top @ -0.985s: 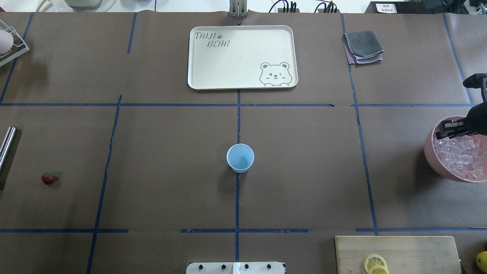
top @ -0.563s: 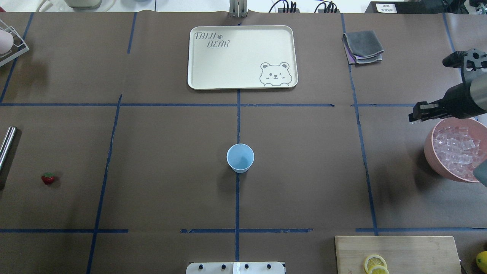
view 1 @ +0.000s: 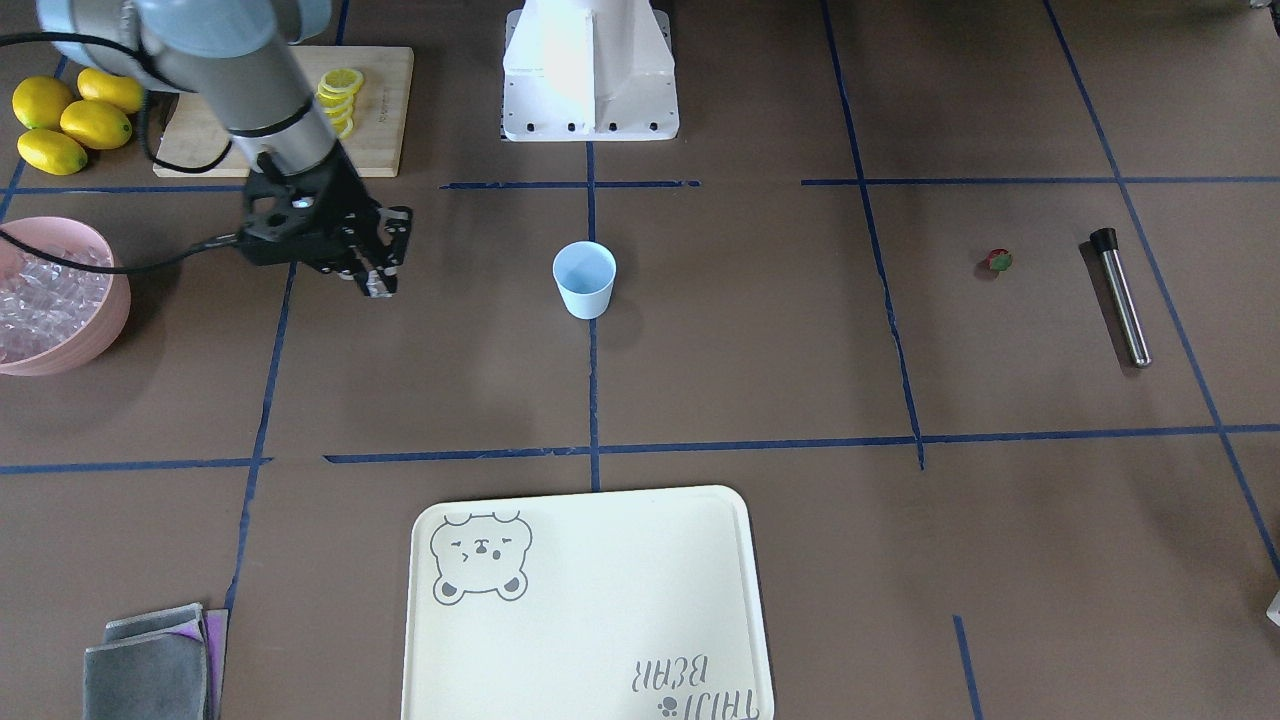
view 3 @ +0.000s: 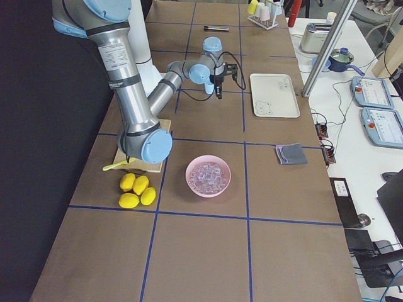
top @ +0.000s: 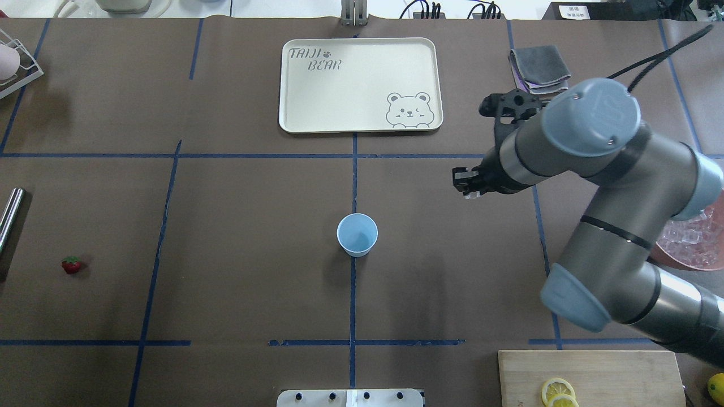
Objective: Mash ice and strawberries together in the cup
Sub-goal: 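Carry the ice cube with the right gripper over the blue cup and release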
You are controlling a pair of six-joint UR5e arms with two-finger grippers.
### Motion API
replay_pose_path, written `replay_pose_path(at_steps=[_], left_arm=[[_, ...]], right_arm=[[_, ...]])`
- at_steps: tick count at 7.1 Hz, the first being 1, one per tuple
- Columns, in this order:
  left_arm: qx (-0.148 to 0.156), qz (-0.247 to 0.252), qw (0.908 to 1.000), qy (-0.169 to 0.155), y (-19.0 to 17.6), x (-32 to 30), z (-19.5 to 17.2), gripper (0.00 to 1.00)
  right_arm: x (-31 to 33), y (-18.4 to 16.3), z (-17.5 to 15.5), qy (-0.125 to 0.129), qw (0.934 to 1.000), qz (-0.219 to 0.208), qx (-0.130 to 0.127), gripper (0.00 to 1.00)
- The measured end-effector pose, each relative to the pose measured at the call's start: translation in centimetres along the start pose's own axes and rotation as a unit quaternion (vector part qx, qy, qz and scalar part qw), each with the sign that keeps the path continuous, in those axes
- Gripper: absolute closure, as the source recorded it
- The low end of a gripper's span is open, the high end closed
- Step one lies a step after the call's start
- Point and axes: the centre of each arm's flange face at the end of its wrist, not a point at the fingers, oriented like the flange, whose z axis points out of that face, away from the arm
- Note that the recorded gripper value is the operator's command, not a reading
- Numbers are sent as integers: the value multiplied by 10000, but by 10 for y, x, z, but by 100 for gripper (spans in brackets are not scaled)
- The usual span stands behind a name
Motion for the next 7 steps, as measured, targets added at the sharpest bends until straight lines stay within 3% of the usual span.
replay_pose_path(at_steps=[3,5,6,7], left_arm=[[13,12,10000,-1,-1,1,-1,0],[6,5,10000,1,0,1,-1,0],[-1,-2,10000,3,0,0,0,0],[-6,-6,10000,4,1,0,1,0]], right_arm=[[-132,42,24,99,9993,369,-16,90],[-171,58,46,234,9985,488,67,86],[-178,59,52,280,9982,517,89,35],[-181,60,56,315,9980,535,96,1]])
